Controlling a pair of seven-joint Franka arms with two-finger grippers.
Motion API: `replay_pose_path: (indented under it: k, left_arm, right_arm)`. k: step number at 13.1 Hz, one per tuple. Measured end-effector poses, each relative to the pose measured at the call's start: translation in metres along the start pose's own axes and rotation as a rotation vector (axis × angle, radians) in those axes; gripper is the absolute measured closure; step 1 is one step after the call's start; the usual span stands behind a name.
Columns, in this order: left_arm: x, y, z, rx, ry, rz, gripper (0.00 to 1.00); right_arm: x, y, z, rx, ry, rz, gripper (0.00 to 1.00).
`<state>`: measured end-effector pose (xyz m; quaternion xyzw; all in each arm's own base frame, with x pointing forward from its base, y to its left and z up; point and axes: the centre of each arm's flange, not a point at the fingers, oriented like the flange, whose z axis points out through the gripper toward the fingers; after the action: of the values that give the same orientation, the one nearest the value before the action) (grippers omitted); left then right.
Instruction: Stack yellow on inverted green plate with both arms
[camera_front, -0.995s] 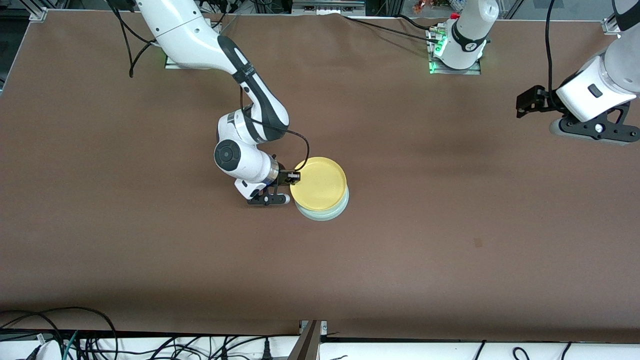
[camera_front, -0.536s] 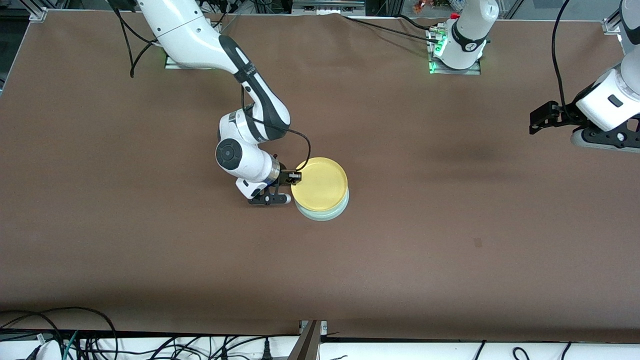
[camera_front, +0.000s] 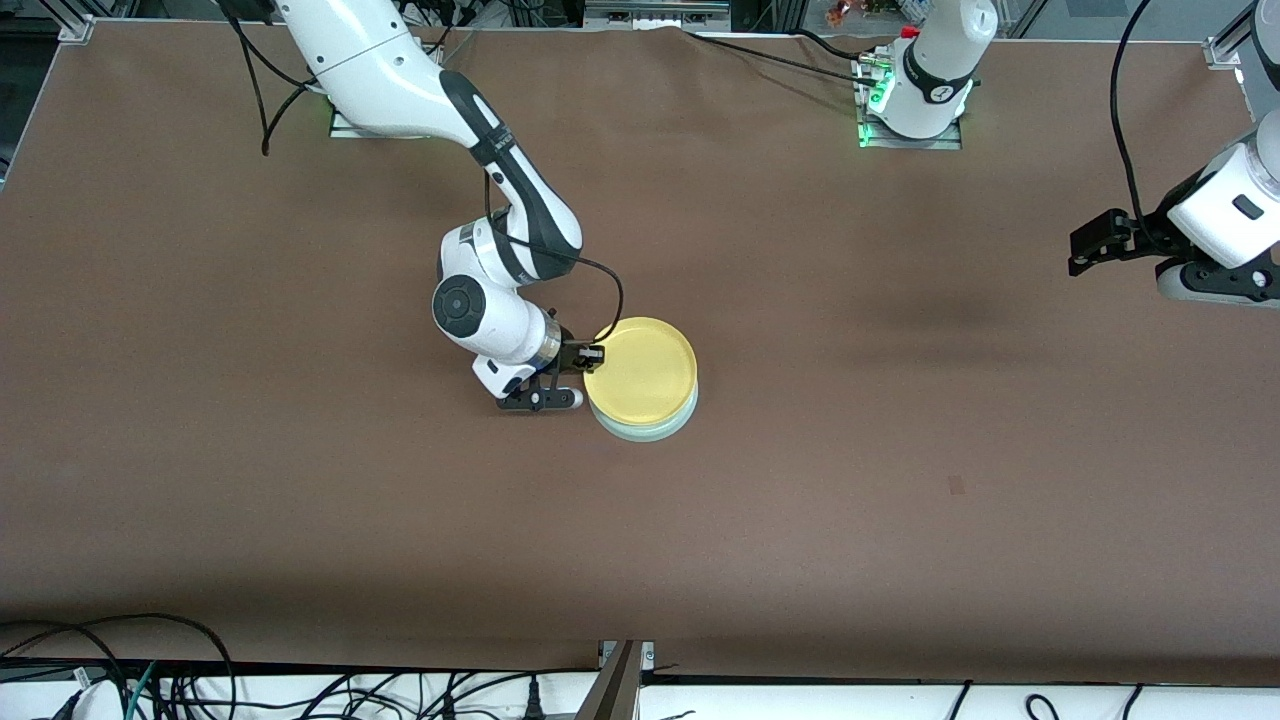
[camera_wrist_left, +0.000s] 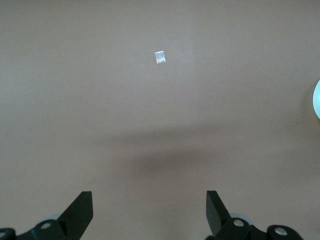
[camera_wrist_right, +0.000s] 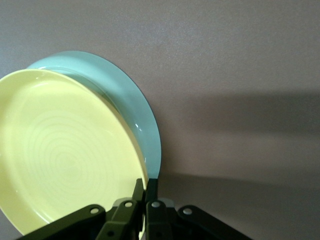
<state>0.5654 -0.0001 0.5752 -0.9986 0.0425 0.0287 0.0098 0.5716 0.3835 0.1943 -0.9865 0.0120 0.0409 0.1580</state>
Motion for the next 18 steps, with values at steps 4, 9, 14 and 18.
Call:
replay_pose_path:
  k: [4, 9, 14, 18]
  left_arm:
    - [0.007, -0.001, -0.002, 0.001, 0.007, -0.001, 0.0]
    - [0.009, -0.002, -0.007, 0.002, 0.019, -0.002, 0.0]
    - [0.009, -0.004, -0.008, 0.002, 0.02, -0.006, 0.0]
    - [0.004, -0.052, -0.019, -0.038, 0.049, -0.103, 0.0]
  right_arm:
    - [0.0, 0.0, 0.0, 0.0, 0.002, 0.0, 0.97]
    - [0.001, -0.004, 0.0, 0.005, 0.017, -0.004, 0.7]
    - [0.033, 0.004, -0.07, -0.064, 0.045, -0.054, 0.15]
    - [0.065, 0.038, -0.155, -0.161, 0.034, -0.108, 0.0]
